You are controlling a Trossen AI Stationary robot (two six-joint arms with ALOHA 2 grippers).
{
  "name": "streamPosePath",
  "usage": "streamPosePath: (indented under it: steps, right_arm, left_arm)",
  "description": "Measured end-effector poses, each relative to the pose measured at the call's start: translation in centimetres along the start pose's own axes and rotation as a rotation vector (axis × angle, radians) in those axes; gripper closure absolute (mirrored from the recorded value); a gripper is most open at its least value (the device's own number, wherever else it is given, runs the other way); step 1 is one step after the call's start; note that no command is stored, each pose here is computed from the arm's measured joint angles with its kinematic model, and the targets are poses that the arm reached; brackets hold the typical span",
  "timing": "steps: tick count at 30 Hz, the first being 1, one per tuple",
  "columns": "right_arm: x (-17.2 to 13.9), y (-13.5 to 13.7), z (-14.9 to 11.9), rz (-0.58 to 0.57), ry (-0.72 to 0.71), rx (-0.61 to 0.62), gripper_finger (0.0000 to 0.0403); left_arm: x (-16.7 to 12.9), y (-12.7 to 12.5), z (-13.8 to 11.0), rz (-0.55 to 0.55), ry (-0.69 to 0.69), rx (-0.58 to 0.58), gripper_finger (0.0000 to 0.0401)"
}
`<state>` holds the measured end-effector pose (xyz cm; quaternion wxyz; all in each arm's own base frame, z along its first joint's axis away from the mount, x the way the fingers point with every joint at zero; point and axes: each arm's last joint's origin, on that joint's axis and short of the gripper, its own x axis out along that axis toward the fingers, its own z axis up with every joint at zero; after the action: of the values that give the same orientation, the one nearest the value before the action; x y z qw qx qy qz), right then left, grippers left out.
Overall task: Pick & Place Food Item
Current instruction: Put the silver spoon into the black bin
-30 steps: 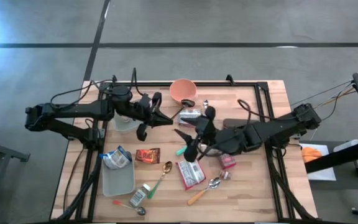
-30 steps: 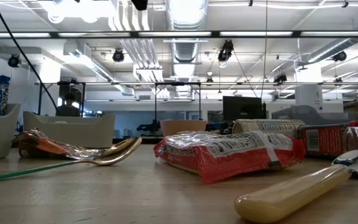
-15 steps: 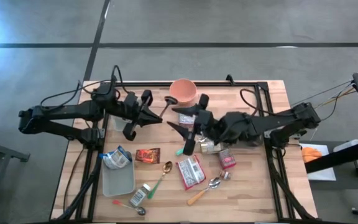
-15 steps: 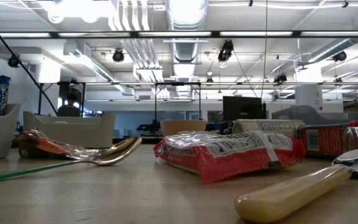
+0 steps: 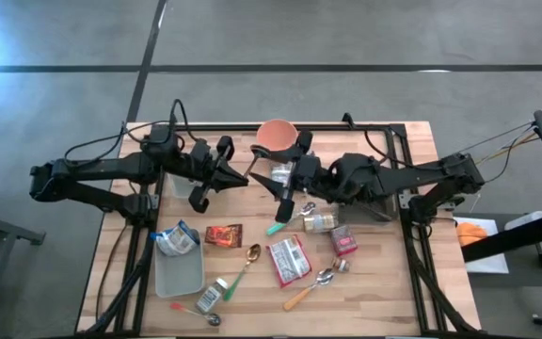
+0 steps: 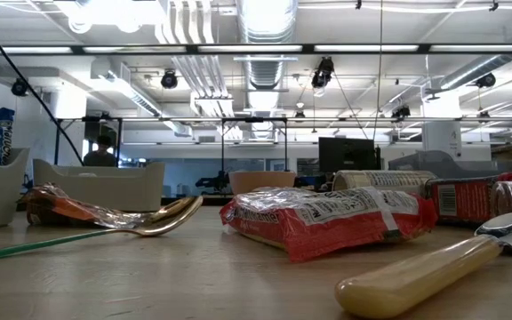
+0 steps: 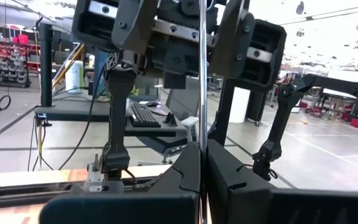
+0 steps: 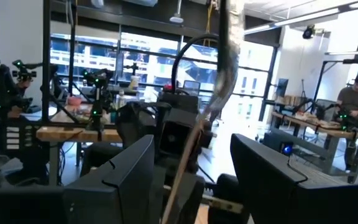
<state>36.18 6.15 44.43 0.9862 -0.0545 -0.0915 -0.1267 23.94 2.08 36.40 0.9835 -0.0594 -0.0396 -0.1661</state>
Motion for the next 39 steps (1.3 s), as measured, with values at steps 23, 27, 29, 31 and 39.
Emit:
streamPosePath:
  steps: [23, 27, 29, 31, 39]
  right_arm:
    - [0.25, -0.53, -0.57, -0.01, 0.046, -0.001, 0.0364]
    - [0.24, -0.52, -0.58, -0.009, 0.048, 0.001, 0.0385]
    - [0.24, -0.52, -0.59, -0.009, 0.049, 0.001, 0.0388]
    - [0.23, -0.52, -0.58, -0.007, 0.05, -0.001, 0.039]
    - [0.17, -0.54, -0.69, -0.007, 0.067, -0.01, 0.0392]
  left_arm:
    - [0.97, 0.33, -0.35, -0.023, -0.011, -0.009, 0.0401]
    - [0.97, 0.32, -0.31, -0.025, -0.013, -0.047, 0.0397]
    - [0.97, 0.31, -0.32, -0.028, -0.012, -0.066, 0.0385]
    - [0.97, 0.32, -0.32, -0.025, -0.012, -0.075, 0.0367]
    - [0.96, 0.31, -0.28, -0.028, -0.013, -0.108, 0.0304]
